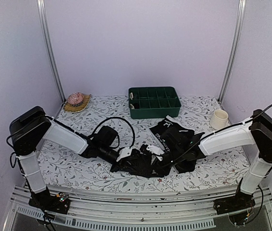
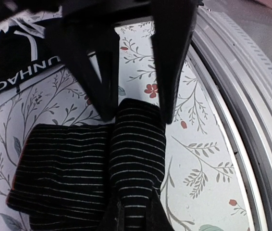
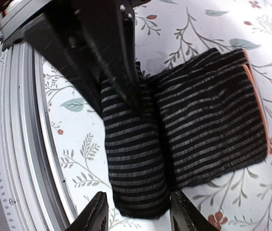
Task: Roll the underwear
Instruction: Roll the underwear at the center of the board.
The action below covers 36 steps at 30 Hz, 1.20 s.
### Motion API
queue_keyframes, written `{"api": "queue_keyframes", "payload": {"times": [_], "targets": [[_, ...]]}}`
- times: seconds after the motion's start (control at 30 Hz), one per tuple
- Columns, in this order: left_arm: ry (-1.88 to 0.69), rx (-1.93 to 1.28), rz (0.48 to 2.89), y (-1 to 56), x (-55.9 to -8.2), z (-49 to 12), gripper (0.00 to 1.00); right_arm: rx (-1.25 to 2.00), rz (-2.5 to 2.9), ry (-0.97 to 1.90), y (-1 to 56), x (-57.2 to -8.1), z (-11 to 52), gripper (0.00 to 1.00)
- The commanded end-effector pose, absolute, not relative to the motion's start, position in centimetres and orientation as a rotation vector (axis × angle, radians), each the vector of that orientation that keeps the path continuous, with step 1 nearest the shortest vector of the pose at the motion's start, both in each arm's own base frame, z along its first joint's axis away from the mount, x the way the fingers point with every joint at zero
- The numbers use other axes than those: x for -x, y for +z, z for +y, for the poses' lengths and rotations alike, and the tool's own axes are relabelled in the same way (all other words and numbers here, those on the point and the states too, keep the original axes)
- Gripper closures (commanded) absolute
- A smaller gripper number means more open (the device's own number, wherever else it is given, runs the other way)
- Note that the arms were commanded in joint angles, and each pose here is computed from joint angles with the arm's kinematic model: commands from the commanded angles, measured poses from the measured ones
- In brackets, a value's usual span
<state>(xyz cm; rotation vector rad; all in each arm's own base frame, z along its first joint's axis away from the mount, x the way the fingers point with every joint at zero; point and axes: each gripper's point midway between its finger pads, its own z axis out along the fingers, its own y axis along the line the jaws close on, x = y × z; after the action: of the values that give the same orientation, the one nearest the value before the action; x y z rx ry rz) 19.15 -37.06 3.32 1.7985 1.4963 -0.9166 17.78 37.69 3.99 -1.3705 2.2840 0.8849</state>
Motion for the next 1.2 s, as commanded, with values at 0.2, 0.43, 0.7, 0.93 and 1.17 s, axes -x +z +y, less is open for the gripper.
{"api": "queue_keyframes", "payload": {"times": [0.2, 0.43, 0.7, 0.93, 1.17], "targets": [[-1.256, -1.622, 1.889, 0.8, -21.6, -35.9, 1.0, 1.367, 1.921, 0.567, 8.1, -18.3, 35.3, 0.52], [-1.409, -1.537, 2.03, -0.3, -22.8, -35.8, 1.0, 1.439, 1.708, 0.414, 9.6, -17.8, 36.4, 0.51], [-1.545, -1.452, 2.154, -1.7, -23.8, -35.3, 1.0, 1.538, 1.6, 0.264, 8.7, -19.2, 38.7, 0.51], [-1.55, -1.439, 2.19, -2.2, -23.9, -35.2, 1.0, 1.598, 1.563, 0.179, 7.1, -20.4, 40.1, 0.51], [-1.562, -1.443, 2.184, -2.1, -23.8, -35.2, 1.0, 1.622, 1.598, 0.091, 4.8, -21.4, 40.0, 0.53]]}}
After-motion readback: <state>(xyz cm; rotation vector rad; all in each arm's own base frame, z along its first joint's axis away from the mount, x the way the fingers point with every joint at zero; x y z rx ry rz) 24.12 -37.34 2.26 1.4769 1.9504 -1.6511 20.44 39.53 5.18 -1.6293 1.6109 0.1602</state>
